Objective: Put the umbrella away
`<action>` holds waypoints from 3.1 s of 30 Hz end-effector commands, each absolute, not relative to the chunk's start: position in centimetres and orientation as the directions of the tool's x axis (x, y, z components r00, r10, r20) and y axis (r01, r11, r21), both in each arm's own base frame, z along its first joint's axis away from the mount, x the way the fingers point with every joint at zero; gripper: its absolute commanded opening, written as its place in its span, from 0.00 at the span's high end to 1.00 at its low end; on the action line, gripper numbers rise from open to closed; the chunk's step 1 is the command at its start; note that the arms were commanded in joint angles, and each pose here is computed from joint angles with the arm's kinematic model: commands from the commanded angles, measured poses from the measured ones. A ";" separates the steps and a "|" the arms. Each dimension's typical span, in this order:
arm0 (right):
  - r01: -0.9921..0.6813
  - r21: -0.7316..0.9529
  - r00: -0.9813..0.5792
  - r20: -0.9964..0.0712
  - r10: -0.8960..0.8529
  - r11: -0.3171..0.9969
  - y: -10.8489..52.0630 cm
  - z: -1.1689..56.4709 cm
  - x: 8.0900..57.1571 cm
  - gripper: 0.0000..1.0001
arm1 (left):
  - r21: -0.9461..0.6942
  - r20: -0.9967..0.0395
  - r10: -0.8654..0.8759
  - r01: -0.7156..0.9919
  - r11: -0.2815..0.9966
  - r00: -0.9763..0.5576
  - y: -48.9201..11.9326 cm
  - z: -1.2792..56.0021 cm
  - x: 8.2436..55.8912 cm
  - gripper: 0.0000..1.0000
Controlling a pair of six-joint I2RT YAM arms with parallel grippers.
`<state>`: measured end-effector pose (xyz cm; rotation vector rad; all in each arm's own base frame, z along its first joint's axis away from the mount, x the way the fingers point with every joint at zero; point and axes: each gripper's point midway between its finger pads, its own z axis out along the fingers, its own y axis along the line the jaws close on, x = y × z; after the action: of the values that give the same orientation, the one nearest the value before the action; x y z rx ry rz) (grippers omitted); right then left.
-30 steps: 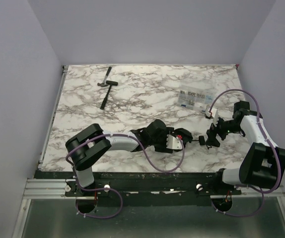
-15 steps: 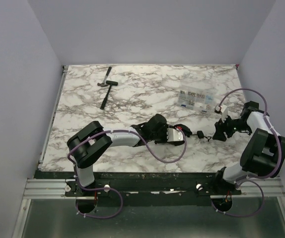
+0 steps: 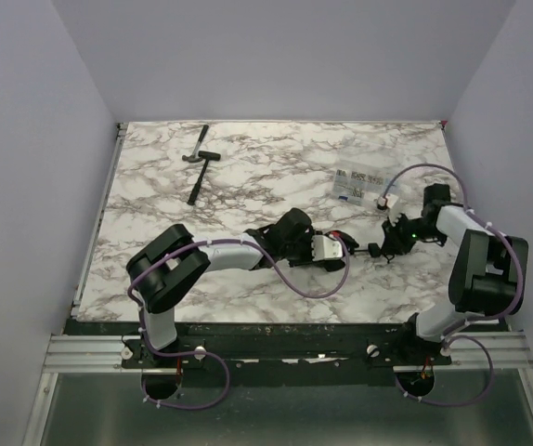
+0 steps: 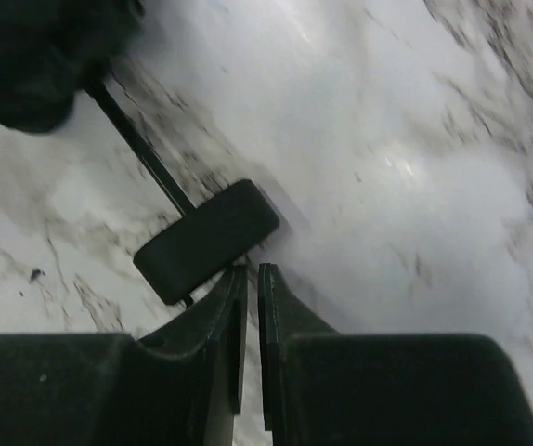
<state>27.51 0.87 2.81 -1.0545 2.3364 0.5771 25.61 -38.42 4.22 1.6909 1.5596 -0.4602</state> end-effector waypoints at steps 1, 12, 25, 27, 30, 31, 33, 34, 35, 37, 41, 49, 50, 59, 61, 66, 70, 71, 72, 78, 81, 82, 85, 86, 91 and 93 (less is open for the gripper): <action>-0.803 0.187 -0.550 -0.601 -0.581 0.567 6.4 2.3 28.4 0.84 | 0.162 -0.677 0.730 0.987 0.022 0.094 -37.2 0.9 23.5 0.85; -0.789 0.395 -0.609 -0.605 -0.513 0.470 14.0 2.7 26.8 0.86 | 0.120 -0.696 0.715 0.992 0.029 0.063 -38.2 0.7 23.3 0.87; -0.600 0.191 -0.740 -0.502 -0.448 0.777 -1.1 1.0 29.1 0.87 | 0.090 -0.693 0.721 0.995 0.049 0.027 -36.8 0.0 23.2 0.90; -0.596 0.189 -0.739 -0.508 -0.442 0.780 -1.0 0.9 28.9 0.87 | 0.085 -0.696 0.718 0.995 0.054 0.020 -36.8 0.0 23.3 0.90; -0.582 0.209 -0.745 -0.524 -0.412 0.786 -0.1 1.3 29.4 0.88 | 0.079 -0.699 0.715 0.995 0.059 0.013 -37.0 0.1 23.3 0.90; -0.589 0.225 -0.745 -0.522 -0.414 0.776 0.8 1.4 29.4 0.88 | 0.076 -0.701 0.713 0.995 0.061 0.010 -37.1 0.1 23.3 0.90; -0.622 0.239 -0.734 -0.509 -0.449 0.746 3.7 1.2 29.1 0.88 | 0.072 -0.705 0.709 0.995 0.063 0.006 -37.3 0.2 23.4 0.90; -0.648 0.251 -0.720 -0.508 -0.472 0.719 5.8 1.2 28.8 0.88 | 0.069 -0.708 0.707 0.996 0.062 0.004 -37.5 0.3 23.4 0.90; -0.662 0.276 -0.716 -0.509 -0.478 0.697 7.9 1.2 28.6 0.87 | 0.065 -0.709 0.705 0.996 0.065 0.000 -37.6 0.3 23.4 0.90; -0.693 0.349 -0.703 -0.521 -0.484 0.630 12.9 1.8 28.0 0.87 | 0.057 -0.712 0.702 0.996 0.067 -0.007 -37.9 0.4 23.4 0.91; -0.693 0.500 -0.721 -0.493 -0.487 0.520 19.3 3.4 26.1 0.88 | 0.053 -0.710 0.704 0.996 0.077 -0.017 -37.9 0.3 23.3 0.91; -0.666 0.267 -0.705 -0.531 -0.470 0.696 10.8 3.8 29.2 0.85 | 0.064 -0.706 0.708 0.995 0.077 -0.010 -37.4 0.3 23.4 0.89; -0.674 0.243 -0.692 -0.536 -0.483 0.697 9.8 4.0 29.1 0.83 | 0.069 -0.704 0.710 0.994 0.081 -0.009 -37.2 0.3 23.5 0.88; -0.745 0.124 -0.593 -0.573 -0.565 0.656 7.5 5.9 27.7 0.62 | 0.142 -0.752 0.659 0.977 0.159 0.002 -36.7 3.4 24.5 0.41; -0.771 0.121 -0.559 -0.597 -0.575 0.625 7.9 7.0 27.7 0.59 | 0.155 -0.771 0.637 0.971 0.180 0.005 -36.6 4.8 24.6 0.34; -0.823 0.091 -0.478 -0.645 -0.597 0.561 8.6 10.3 27.6 0.45 | 0.202 -0.802 0.596 0.959 0.199 0.045 -36.2 8.1 24.7 0.26; -0.897 0.033 -0.348 -0.664 -0.661 0.440 8.9 12.8 26.7 0.34 | 0.231 -0.816 0.575 0.947 0.225 0.062 -35.3 10.5 24.7 0.25; -0.917 0.024 -0.308 -0.676 -0.670 0.398 9.2 13.6 26.3 0.27 | 0.242 -0.823 0.564 0.940 0.242 0.066 -35.0 11.2 24.7 0.25; -0.941 0.004 -0.247 -0.692 -0.679 0.338 9.7 14.3 25.8 0.20 | 0.247 -0.830 0.554 0.933 0.260 0.065 -34.4 11.9 24.6 0.25; -0.990 -0.133 0.060 -0.717 -0.695 0.051 16.7 16.4 22.8 0.00 | 0.182 -0.919 0.391 0.839 0.513 -0.040 -29.6 15.9 24.3 0.23; -0.972 -0.228 0.124 -0.679 -0.723 0.047 20.6 15.3 23.4 0.00 | 0.104 -0.962 0.264 0.790 0.604 -0.075 -26.6 17.4 22.7 0.07; -0.963 -0.265 0.147 -0.661 -0.736 0.046 21.8 14.8 23.9 0.00 | 0.076 -0.969 0.230 0.772 0.631 -0.093 -25.6 17.5 22.3 0.01; -0.961 -0.270 0.126 -0.601 -0.790 0.052 23.6 12.1 25.2 0.00 | 0.013 -0.983 0.140 0.712 0.703 -0.120 -22.4 18.2 21.2 0.01; -0.963 -0.265 0.123 -0.583 -0.803 0.045 24.1 11.2 25.5 0.00 | 0.004 -0.983 0.130 0.699 0.715 -0.127 -21.5 18.2 20.7 0.01; -0.953 -0.301 0.116 -0.489 -0.865 0.043 24.2 7.6 27.0 0.00 | -0.054 -0.997 -0.013 0.628 0.777 -0.070 -17.5 20.9 19.0 0.01; -0.960 -0.278 0.108 -0.474 -0.874 0.032 24.2 6.5 26.6 0.02 | -0.073 -0.997 -0.066 0.629 0.774 -0.035 -16.9 22.2 18.5 0.01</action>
<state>24.99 24.40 7.52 -1.8986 1.7515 0.3389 18.91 -19.57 21.79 0.6289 1.4985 -0.5971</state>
